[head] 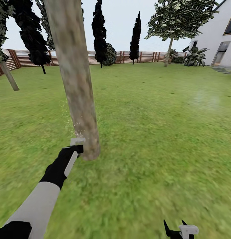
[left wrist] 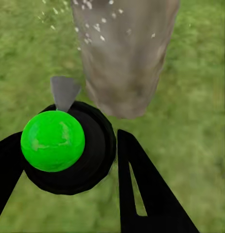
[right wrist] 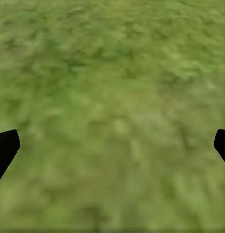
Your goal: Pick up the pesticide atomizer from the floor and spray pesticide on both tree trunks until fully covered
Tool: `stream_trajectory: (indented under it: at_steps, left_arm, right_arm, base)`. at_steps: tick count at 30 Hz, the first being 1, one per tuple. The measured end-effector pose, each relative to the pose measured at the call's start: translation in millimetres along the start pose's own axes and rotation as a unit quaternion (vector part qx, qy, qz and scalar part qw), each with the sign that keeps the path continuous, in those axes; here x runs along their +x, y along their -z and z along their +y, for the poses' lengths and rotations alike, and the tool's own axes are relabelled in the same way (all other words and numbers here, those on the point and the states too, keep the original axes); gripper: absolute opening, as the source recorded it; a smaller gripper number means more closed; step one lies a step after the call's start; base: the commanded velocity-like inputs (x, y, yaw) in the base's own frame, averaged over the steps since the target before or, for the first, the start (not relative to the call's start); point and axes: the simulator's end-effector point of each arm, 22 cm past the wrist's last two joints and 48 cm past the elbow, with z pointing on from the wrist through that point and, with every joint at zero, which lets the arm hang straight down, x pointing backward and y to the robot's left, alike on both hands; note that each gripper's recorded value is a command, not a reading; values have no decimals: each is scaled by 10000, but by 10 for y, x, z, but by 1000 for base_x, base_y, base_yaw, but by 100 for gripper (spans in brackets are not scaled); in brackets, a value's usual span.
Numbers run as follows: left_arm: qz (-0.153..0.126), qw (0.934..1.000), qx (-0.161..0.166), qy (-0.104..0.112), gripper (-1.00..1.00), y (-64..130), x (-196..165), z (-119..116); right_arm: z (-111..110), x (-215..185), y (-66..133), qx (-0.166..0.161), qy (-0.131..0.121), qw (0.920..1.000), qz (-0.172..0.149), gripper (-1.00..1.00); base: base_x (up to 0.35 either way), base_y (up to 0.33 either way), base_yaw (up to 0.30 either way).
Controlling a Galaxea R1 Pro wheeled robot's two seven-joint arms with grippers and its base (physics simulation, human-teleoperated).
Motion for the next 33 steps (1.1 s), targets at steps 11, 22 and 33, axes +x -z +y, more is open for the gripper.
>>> stream_trajectory:
  at_steps: [11, 22, 33]
  left_arm:
    - [-274, 9996, -67, -38, -100, 320, -541, 247]
    - [-13, 9992, 301, -278, -100, 624, -753, 65]
    - [-405, 9977, 512, -172, -100, 862, -1219, -80]
  right_arm:
    - [0, 0, 0, -1, 1, 10000, 0, 100]
    - [0, -1, 0, 0, 1, 10000, -1, 100]
    - [1, 1, 0, -2, 0, 10000, 2, 100]
  base:
    - [0, 0, 0]
    - [0, 0, 0]
    - [0, 0, 0]
